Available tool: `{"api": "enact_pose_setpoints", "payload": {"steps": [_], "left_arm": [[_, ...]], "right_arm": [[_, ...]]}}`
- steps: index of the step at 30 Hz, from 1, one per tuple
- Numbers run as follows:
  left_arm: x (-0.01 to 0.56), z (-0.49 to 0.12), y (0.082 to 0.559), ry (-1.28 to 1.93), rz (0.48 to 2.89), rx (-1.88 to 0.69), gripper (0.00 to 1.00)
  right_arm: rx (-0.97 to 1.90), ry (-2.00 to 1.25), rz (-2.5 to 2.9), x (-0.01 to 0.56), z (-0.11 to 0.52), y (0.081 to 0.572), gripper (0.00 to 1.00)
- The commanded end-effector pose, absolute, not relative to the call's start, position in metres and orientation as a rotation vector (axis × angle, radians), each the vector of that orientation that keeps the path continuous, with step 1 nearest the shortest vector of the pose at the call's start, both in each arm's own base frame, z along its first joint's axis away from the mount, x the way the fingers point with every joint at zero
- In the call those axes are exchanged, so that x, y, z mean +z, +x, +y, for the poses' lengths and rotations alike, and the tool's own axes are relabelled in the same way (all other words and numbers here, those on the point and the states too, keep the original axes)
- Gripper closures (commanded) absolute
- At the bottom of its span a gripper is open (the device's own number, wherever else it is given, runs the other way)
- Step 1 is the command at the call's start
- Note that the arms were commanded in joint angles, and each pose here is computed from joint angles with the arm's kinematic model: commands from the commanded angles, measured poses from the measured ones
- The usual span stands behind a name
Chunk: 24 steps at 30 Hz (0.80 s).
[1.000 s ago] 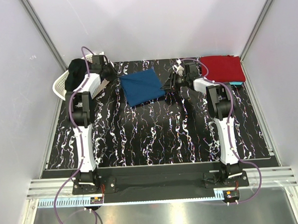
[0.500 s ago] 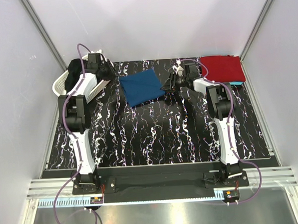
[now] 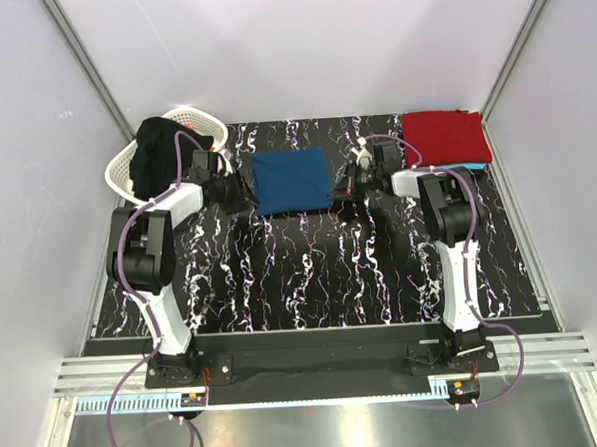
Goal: Fold and stack the t-shirts
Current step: Fold the tshirt
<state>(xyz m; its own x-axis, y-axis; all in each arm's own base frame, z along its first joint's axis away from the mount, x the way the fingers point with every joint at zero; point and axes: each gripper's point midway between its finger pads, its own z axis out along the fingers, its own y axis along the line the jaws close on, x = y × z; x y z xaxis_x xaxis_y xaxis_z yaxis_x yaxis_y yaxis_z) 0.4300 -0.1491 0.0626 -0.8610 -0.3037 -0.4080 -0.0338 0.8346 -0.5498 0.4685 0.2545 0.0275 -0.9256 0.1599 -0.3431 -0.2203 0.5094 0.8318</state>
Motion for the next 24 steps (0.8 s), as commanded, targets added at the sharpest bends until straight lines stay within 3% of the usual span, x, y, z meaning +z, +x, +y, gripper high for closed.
{"api": "enact_pose_setpoints", "payload": {"steps": [1,12,24], "left_arm": [[0.104,-0.163,0.443,-0.128,2.362,-0.881,0.55],[0.086,-0.193,0.39,0.009,2.407,-0.926,0.55],[0.064,-0.176,0.362,-0.027,2.484,-0.713,0.51]], "right_arm": [[1.398,-0.085,2.284,0.074,0.259,0.452,0.99],[1.298,0.082,2.385,0.057,0.248,0.362,0.98],[1.297,0.12,2.385,0.062,0.248,0.33,0.96]]}}
